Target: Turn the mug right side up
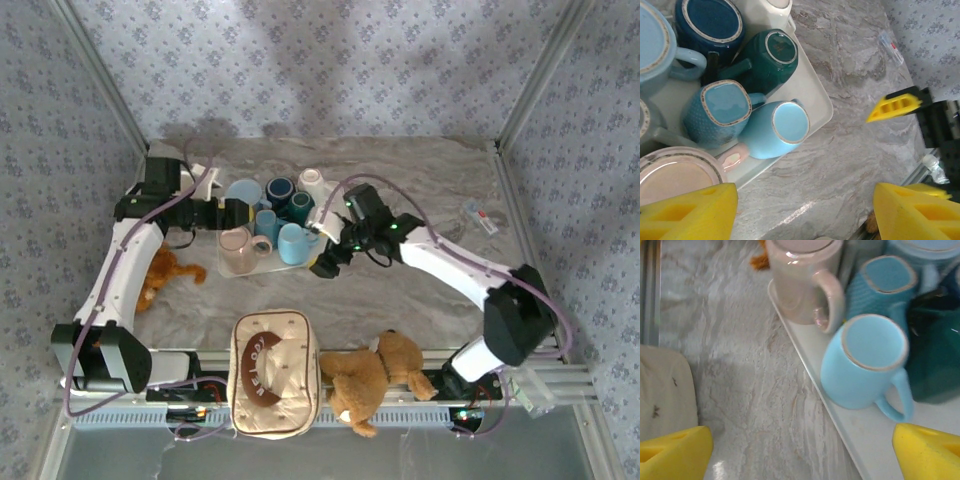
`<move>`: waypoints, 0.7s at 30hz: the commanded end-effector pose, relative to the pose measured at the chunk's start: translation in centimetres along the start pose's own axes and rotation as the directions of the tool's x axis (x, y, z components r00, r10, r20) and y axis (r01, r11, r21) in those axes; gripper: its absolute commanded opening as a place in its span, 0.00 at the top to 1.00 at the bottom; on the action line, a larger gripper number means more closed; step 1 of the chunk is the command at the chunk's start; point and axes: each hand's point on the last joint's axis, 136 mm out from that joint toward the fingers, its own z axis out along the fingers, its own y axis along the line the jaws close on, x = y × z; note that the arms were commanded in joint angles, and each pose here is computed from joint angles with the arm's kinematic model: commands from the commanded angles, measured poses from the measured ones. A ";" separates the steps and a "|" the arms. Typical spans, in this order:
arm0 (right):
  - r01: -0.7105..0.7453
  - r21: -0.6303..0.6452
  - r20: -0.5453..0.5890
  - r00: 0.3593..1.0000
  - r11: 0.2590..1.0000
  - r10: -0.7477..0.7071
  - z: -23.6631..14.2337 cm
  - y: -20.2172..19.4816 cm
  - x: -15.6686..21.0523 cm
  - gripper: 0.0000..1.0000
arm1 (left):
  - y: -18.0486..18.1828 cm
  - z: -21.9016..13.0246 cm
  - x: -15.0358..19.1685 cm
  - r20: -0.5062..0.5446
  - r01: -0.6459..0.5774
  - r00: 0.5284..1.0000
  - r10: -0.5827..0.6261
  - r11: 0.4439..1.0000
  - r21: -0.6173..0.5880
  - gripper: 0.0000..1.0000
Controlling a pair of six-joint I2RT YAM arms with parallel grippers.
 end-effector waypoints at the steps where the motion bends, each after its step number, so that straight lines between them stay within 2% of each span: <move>1: 0.197 0.001 -0.030 0.980 0.980 -0.196 1.5 -1.1 -1.2 0.06 | -0.8 0.0 -0.5 0.044 -0.030 0.999 0.028 0.998 0.047 0.28; 8: 0.269 0.025 -0.030 0.963 0.963 -0.268 5.1 -2.7 -1.8 0.09 | 0.5 0.9 0.0 0.012 0.000 1.000 -0.001 1.000 0.018 0.29; 14: 0.265 0.025 -0.027 0.964 0.964 -0.265 6.6 -3.9 -1.9 0.06 | 0.8 0.7 0.3 0.015 -0.002 1.000 0.002 1.000 0.000 0.29; 21: 0.300 0.058 -0.023 0.954 0.952 -0.299 8.0 -5.0 -2.5 0.02 | 0.6 0.8 -0.1 0.031 0.035 0.999 -0.036 0.998 0.054 0.29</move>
